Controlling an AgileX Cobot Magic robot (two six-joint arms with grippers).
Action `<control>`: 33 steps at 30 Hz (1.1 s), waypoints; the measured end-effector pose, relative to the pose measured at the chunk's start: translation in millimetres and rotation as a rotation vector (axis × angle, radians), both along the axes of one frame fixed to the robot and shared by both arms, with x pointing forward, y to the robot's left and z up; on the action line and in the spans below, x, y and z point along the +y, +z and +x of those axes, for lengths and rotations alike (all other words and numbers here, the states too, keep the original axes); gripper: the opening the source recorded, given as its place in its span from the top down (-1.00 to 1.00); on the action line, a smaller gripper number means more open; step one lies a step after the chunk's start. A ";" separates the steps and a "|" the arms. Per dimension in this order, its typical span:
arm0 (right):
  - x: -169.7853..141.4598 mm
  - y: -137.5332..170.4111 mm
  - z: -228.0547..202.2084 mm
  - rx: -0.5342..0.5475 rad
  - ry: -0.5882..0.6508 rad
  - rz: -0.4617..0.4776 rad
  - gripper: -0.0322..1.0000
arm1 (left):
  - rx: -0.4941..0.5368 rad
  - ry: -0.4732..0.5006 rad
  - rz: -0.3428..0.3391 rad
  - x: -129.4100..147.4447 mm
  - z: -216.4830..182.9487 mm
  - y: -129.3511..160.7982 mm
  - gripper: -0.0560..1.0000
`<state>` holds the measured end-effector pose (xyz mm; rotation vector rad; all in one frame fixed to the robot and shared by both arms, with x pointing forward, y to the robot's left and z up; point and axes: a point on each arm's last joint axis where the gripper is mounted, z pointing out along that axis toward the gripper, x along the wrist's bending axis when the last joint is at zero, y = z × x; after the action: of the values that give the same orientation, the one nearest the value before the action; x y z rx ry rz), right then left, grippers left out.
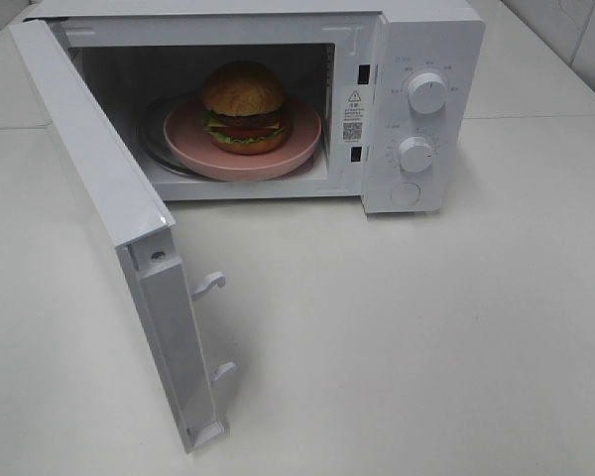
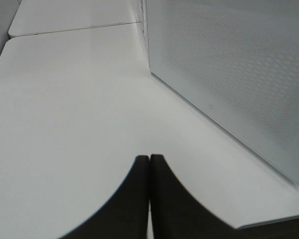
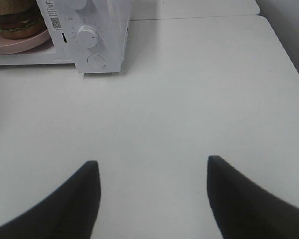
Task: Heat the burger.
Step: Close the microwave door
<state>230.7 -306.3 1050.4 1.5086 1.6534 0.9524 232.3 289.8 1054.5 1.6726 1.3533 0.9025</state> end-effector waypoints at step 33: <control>0.0 0.1 0.0 -0.001 0.000 0.000 -0.24 | -0.084 0.043 -0.088 -1.6 143.4 4.9 0.89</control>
<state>230.7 -306.3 1050.4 1.5079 1.6527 0.9532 375.8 288.1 1059.4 1.5279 1.3574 0.9150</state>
